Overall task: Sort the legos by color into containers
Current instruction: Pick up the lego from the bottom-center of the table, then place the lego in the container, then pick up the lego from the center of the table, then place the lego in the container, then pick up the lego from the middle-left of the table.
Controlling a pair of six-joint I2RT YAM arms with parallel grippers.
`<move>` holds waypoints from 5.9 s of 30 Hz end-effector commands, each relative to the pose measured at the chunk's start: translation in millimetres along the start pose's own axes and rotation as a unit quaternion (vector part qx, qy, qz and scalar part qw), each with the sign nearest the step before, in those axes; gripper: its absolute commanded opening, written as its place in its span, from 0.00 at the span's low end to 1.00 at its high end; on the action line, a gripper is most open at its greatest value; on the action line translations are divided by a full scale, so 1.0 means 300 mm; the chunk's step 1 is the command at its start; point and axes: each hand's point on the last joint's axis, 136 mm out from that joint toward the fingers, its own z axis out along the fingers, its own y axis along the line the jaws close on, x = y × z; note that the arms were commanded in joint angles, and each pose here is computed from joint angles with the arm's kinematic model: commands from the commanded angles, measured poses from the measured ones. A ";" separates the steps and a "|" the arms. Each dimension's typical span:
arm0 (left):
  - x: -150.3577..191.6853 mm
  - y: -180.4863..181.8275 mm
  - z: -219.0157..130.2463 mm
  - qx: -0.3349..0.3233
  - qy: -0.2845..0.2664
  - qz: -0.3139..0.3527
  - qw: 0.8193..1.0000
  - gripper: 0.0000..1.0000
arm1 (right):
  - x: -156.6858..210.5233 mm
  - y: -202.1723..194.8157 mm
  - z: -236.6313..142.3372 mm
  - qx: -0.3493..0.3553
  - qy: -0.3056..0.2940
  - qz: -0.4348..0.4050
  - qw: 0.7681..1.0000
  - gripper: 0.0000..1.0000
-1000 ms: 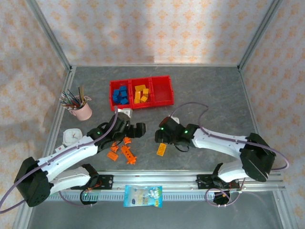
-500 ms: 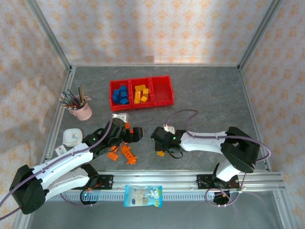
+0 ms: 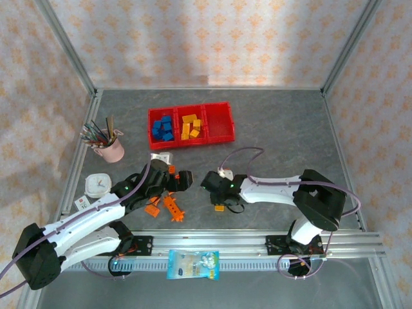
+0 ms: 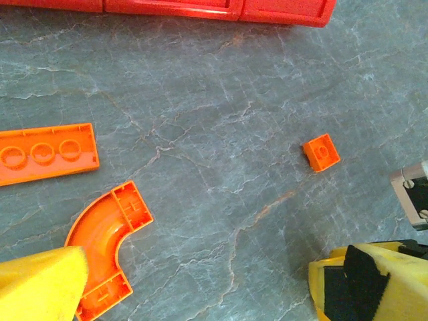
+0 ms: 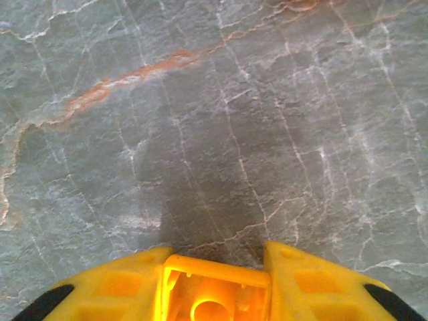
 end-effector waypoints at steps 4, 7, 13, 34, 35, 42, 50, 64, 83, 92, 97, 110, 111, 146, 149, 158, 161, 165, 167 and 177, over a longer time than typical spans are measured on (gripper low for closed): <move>-0.046 0.000 -0.026 -0.005 -0.030 -0.010 0.999 0.99 | -0.153 0.068 -0.099 -0.015 -0.069 -0.025 0.997 0.32; -0.077 -0.002 -0.040 -0.014 -0.044 -0.015 0.999 0.99 | -0.253 0.101 -0.154 -0.040 -0.102 -0.027 0.994 0.31; -0.172 -0.008 -0.074 -0.028 -0.083 -0.029 0.996 0.99 | -0.484 0.171 -0.223 -0.067 -0.165 -0.039 0.983 0.32; -0.400 0.055 0.014 -0.075 -0.144 -0.093 0.982 0.99 | -1.077 0.386 0.020 -0.065 -0.249 -0.090 0.962 0.35; -0.400 0.062 0.015 -0.078 -0.145 -0.096 0.982 0.99 | -1.090 0.384 0.037 -0.063 -0.249 -0.087 0.962 0.39; -0.407 0.073 0.003 -0.078 -0.148 -0.097 0.981 0.99 | -1.152 0.407 -0.008 -0.068 -0.266 -0.095 0.957 0.54; -0.398 0.045 0.007 -0.053 -0.141 -0.091 0.984 0.99 | -1.067 0.365 -0.179 -0.100 -0.268 -0.099 0.953 0.59; -0.295 -0.043 0.021 0.017 -0.107 -0.075 0.991 0.99 | -0.731 0.070 -0.197 -0.049 -0.191 -0.083 0.977 0.70; -0.126 -0.114 0.085 0.054 -0.081 -0.107 0.989 0.99 | -0.383 -0.153 -0.005 0.030 -0.047 -0.119 0.991 0.71; -0.124 -0.121 0.105 0.052 -0.080 -0.111 0.989 0.99 | -0.358 -0.128 0.051 0.031 -0.036 -0.130 0.990 0.67; -0.123 -0.104 0.102 0.043 -0.085 -0.113 0.989 0.99 | -0.364 -0.130 0.069 0.040 -0.040 -0.131 0.990 0.61; -0.121 -0.094 0.106 0.034 -0.085 -0.108 0.990 0.99 | -0.358 -0.128 0.102 0.044 -0.031 -0.135 0.989 0.47; -0.122 -0.094 0.106 0.034 -0.086 -0.108 0.990 0.99 | -0.358 -0.128 0.102 0.043 -0.031 -0.136 0.989 0.45; -0.405 -0.033 0.073 -0.004 -0.137 -0.097 0.986 0.99 | -1.085 -0.011 0.001 -0.020 -0.207 -0.031 0.978 0.32; -0.425 -0.028 0.076 -0.006 -0.141 -0.099 0.985 0.99 | -1.143 -0.017 0.034 -0.016 -0.211 -0.027 0.977 0.36; -0.459 -0.036 0.076 -0.003 -0.144 -0.097 0.985 0.99 | -1.205 -0.005 -0.008 -0.008 -0.228 -0.039 0.973 0.50; -0.466 -0.042 0.060 0.001 -0.147 -0.098 0.984 0.99 | -1.183 0.006 -0.044 -0.024 -0.227 -0.043 0.973 0.51; -0.458 -0.040 0.031 0.006 -0.150 -0.102 0.983 0.99 | -1.119 0.014 -0.085 -0.040 -0.223 -0.045 0.973 0.52; -0.449 -0.034 0.016 0.006 -0.151 -0.104 0.983 0.99 | -1.079 0.020 -0.109 -0.046 -0.223 -0.049 0.973 0.53; -0.358 0.052 -0.060 -0.026 -0.145 -0.117 0.982 0.99 | -0.849 0.115 -0.186 -0.075 -0.209 -0.080 0.972 0.60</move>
